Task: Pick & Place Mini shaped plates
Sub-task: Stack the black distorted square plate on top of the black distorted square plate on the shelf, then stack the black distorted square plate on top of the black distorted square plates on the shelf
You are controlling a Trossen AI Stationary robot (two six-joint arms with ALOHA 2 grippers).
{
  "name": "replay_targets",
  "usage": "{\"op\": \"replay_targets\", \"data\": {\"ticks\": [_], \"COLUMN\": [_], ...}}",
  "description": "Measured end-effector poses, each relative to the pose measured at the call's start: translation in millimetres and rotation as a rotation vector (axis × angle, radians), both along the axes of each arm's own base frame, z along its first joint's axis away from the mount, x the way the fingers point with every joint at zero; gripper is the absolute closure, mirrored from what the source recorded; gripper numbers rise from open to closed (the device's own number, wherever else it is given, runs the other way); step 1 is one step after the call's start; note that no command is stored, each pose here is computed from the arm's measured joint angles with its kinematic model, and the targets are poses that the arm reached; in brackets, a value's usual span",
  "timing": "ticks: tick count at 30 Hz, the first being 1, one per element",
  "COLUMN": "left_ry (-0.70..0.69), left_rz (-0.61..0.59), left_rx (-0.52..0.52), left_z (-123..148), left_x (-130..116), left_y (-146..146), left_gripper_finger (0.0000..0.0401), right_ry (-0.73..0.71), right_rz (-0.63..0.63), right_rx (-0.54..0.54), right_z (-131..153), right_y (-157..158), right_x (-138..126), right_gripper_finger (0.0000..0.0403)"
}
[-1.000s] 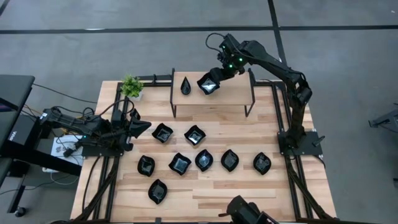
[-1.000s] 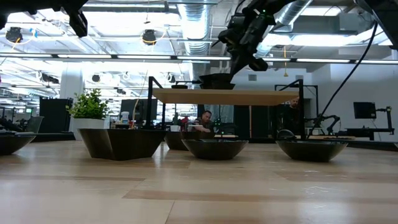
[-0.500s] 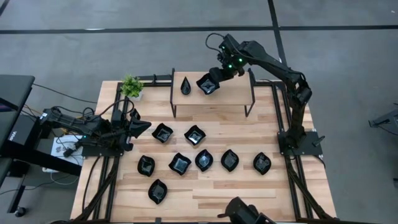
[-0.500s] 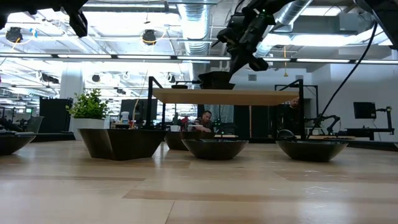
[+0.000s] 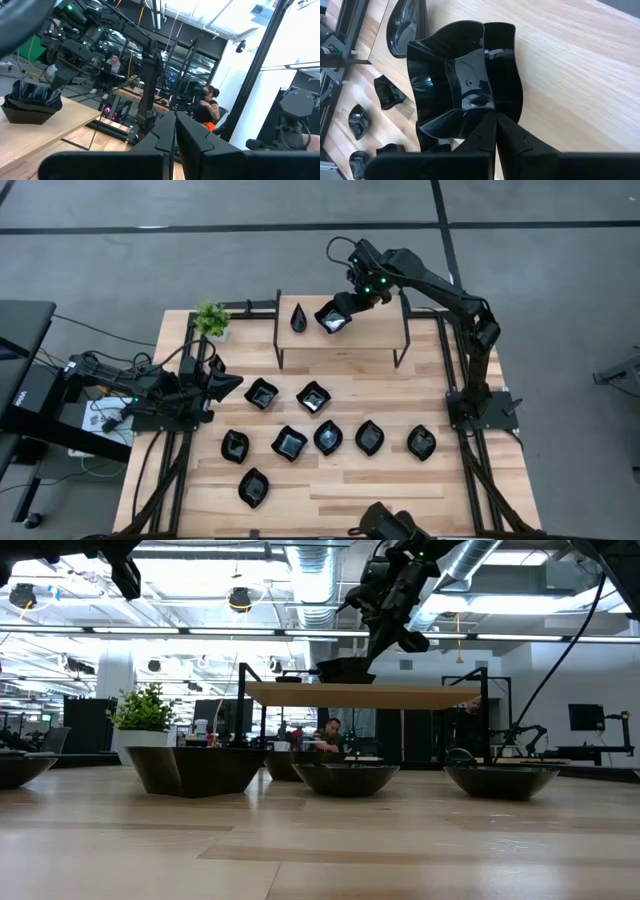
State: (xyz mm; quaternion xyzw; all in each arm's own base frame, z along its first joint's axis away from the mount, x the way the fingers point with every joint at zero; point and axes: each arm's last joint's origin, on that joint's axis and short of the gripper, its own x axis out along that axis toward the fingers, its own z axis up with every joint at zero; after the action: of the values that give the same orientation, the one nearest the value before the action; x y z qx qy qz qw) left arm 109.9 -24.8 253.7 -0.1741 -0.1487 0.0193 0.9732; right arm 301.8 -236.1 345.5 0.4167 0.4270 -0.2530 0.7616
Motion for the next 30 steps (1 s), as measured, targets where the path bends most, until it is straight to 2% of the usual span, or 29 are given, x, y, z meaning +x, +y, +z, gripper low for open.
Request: {"op": "replay_targets", "data": {"ticks": [4,12,16,18,25,30], "left_ry": [0.000,0.000,0.000,0.000,0.000,0.000], "left_rz": [0.000,0.000,0.000,0.000,0.000,0.000], "left_rx": [0.000,0.000,0.000,0.000,0.000,0.000], "left_z": [0.0,0.0,0.0,0.0,0.0,0.0], "left_x": [0.0,0.0,0.0,0.0,0.0,0.0], "left_y": [0.0,0.0,0.0,0.0,0.0,0.0], "left_gripper_finger": [0.0385,0.0385,0.0385,0.0385,0.0385,0.0385], "right_ry": [-0.003,0.002,0.057,0.081,-0.020,-0.043], "right_rz": [-0.005,0.039,0.028,0.074,0.294,0.440], "right_rx": [0.004,-0.013,0.030,0.016,-0.174,-0.224], "right_z": [0.0,0.2,6.1,13.9,68.1,92.8], "right_y": [-2.2,-1.5,0.1,4.6,61.6,117.0], "right_x": [-1.8,-2.3,-13.0,-20.3,-38.9,-51.4], "right_gripper_finger": [0.0385,0.0311,0.0292,0.0290,0.0291,0.0291]}}
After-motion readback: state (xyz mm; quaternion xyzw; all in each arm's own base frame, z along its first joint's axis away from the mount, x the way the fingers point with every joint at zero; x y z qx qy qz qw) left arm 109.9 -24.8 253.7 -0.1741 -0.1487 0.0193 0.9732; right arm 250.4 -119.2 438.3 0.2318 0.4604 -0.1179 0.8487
